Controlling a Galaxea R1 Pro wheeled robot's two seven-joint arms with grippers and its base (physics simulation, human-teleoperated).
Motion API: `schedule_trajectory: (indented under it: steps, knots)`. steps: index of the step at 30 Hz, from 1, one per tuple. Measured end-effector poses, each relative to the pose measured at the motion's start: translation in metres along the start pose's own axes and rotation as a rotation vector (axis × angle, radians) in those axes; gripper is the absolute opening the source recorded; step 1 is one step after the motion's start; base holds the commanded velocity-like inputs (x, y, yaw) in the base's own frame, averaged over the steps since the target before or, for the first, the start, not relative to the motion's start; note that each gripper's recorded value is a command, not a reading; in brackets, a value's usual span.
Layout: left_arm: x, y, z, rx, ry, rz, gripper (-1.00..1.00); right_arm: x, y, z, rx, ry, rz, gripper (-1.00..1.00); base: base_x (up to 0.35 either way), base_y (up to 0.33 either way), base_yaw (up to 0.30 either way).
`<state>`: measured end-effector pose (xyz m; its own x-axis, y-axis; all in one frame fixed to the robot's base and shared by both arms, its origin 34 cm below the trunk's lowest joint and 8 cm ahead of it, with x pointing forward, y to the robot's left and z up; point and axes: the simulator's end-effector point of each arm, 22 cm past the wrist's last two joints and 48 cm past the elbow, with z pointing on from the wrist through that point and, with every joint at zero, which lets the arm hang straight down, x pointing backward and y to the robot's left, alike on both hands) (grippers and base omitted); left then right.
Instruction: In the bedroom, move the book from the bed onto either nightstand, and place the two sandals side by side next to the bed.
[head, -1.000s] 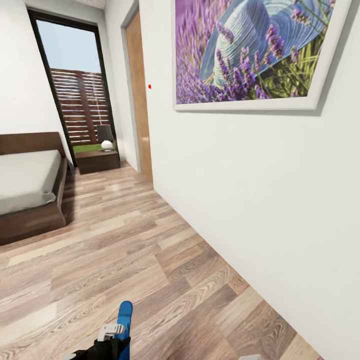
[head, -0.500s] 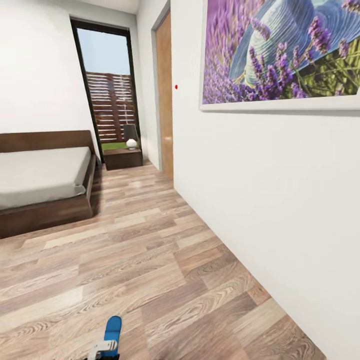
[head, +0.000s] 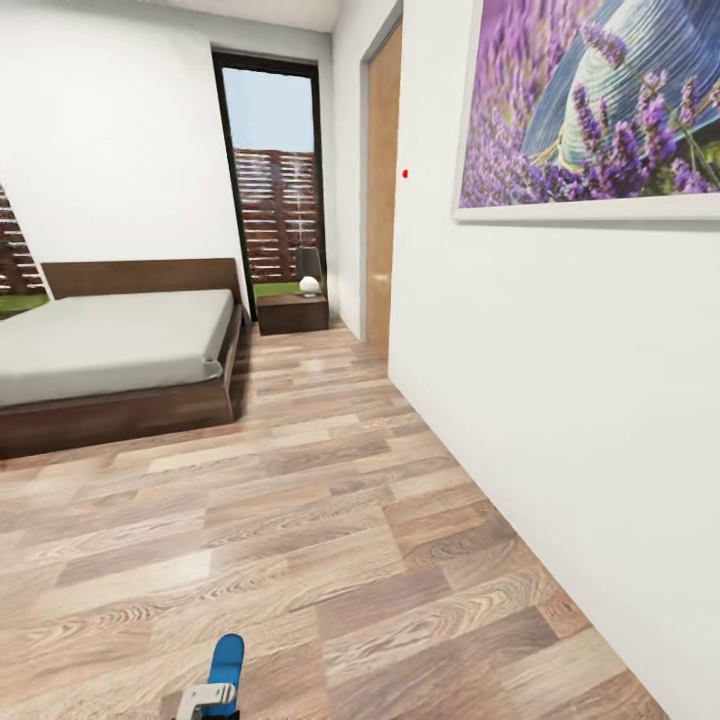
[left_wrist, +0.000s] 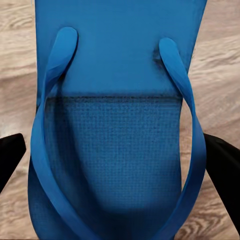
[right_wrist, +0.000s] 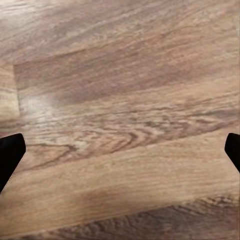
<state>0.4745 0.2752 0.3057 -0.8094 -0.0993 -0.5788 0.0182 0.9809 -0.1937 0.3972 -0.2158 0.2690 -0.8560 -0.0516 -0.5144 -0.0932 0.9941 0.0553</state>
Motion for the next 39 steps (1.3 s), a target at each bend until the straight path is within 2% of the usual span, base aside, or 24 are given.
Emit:
schedule_trajectory:
  steps: [7, 35, 39]
  knots:
    - [0.0006, -0.0076, 0.0015, 0.009, 0.000, -0.004, -1.00, -0.0001, 0.0001, 0.0000, 0.000, 0.000, 0.000, 1.00, 0.000, 0.000, 0.293]
    - [0.0009, -0.0093, 0.0018, 0.012, 0.001, -0.004, -1.00, -0.0005, 0.0003, 0.0001, -0.001, -0.001, 0.000, 1.00, 0.000, 0.000, 0.293]
    - [0.0008, -0.0094, 0.0019, 0.012, 0.000, -0.004, -1.00, 0.0077, 0.0010, -0.0011, -0.003, 0.016, 0.000, 1.00, 0.000, 0.000, 0.118]
